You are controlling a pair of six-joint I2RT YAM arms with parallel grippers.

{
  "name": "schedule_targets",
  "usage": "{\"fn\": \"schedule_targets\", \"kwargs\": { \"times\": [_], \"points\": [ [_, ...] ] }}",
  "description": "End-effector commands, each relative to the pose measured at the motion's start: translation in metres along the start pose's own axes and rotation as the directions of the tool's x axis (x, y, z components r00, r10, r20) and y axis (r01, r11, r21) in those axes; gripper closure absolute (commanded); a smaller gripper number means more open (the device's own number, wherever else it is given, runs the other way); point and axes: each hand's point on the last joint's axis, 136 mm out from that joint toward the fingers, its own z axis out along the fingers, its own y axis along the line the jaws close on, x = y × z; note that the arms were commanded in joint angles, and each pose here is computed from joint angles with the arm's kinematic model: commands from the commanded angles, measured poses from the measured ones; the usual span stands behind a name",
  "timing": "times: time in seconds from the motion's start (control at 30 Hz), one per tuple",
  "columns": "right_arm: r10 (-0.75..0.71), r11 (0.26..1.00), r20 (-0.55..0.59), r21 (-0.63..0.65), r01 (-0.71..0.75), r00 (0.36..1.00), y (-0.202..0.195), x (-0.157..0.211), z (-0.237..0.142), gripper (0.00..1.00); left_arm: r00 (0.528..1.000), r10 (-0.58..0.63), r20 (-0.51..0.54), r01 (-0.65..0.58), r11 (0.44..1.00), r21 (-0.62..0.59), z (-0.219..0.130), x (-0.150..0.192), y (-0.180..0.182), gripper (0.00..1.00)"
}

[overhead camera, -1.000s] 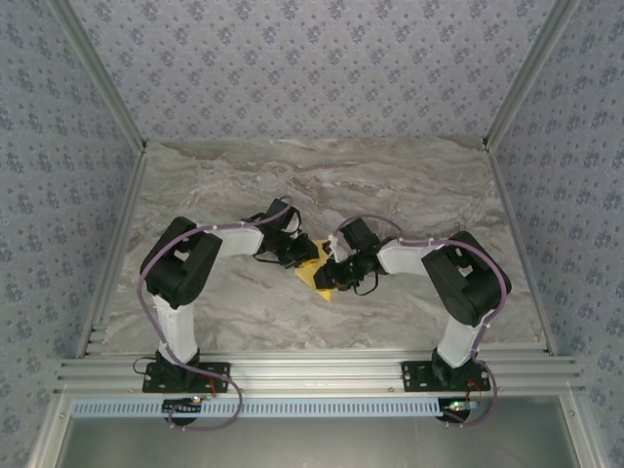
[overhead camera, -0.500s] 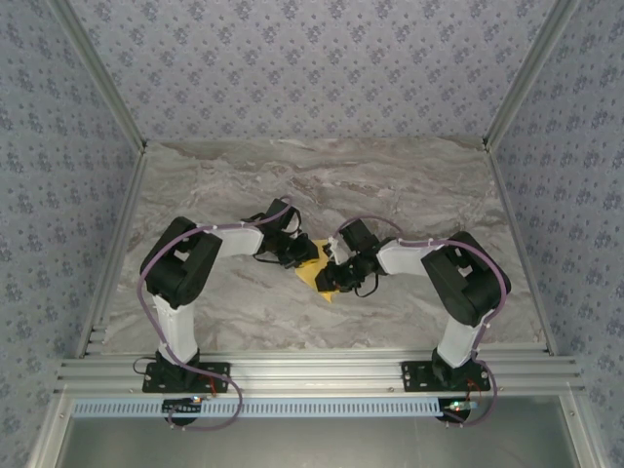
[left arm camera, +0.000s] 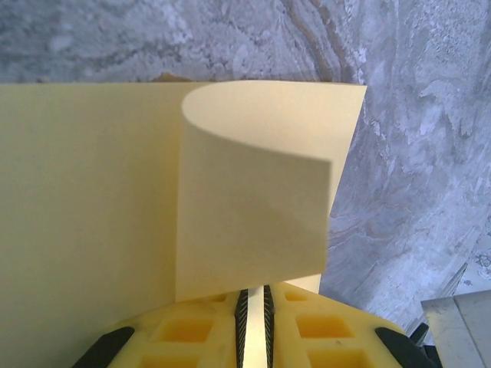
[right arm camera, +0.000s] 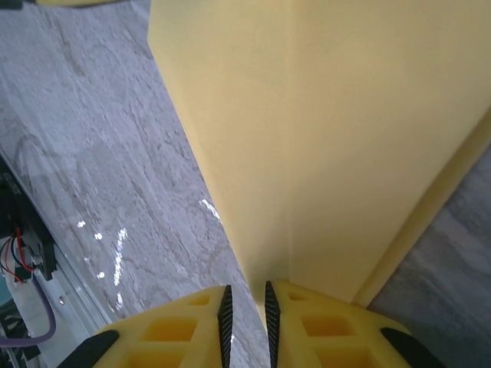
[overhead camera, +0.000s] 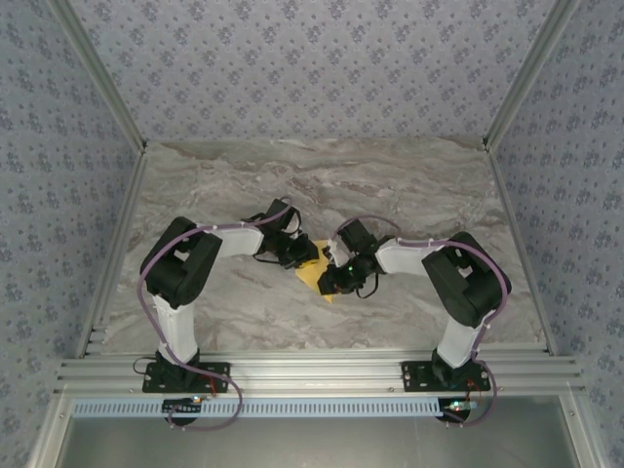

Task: Fold a paper plane with a square sheet of paper (fold left side to right side)
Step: Fourth fold the wing at the center of the table.

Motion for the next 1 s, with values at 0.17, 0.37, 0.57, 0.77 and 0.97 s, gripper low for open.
{"fn": "schedule_targets", "kwargs": {
  "times": [0.17,0.37,0.57,0.77,0.97],
  "points": [
    [0.141,0.986,-0.214,0.114,-0.118,0.967,-0.023,0.077,-0.002,0.79,0.996,-0.080,-0.033,0.074,0.985,-0.154,0.005,0.015,0.050,0.83],
    [0.156,0.983,-0.232,0.134,-0.127,0.960,-0.027,0.088,-0.008,0.80,0.996,-0.079,-0.030,0.074,0.985,-0.154,0.004,0.014,0.050,0.83],
    [0.084,0.996,-0.144,0.025,-0.081,0.986,0.003,0.066,-0.030,0.87,0.997,-0.076,-0.030,0.071,0.986,-0.149,0.003,0.014,0.049,0.83],
    [0.026,0.986,0.021,-0.167,-0.022,0.999,0.041,0.022,-0.058,0.91,0.997,-0.072,-0.027,0.068,0.987,-0.144,0.002,0.014,0.046,0.83],
    [0.078,0.990,0.063,-0.124,-0.069,0.995,0.023,-0.016,-0.036,0.92,0.997,-0.073,-0.026,0.068,0.987,-0.142,0.002,0.014,0.046,0.83]
  ]
}}
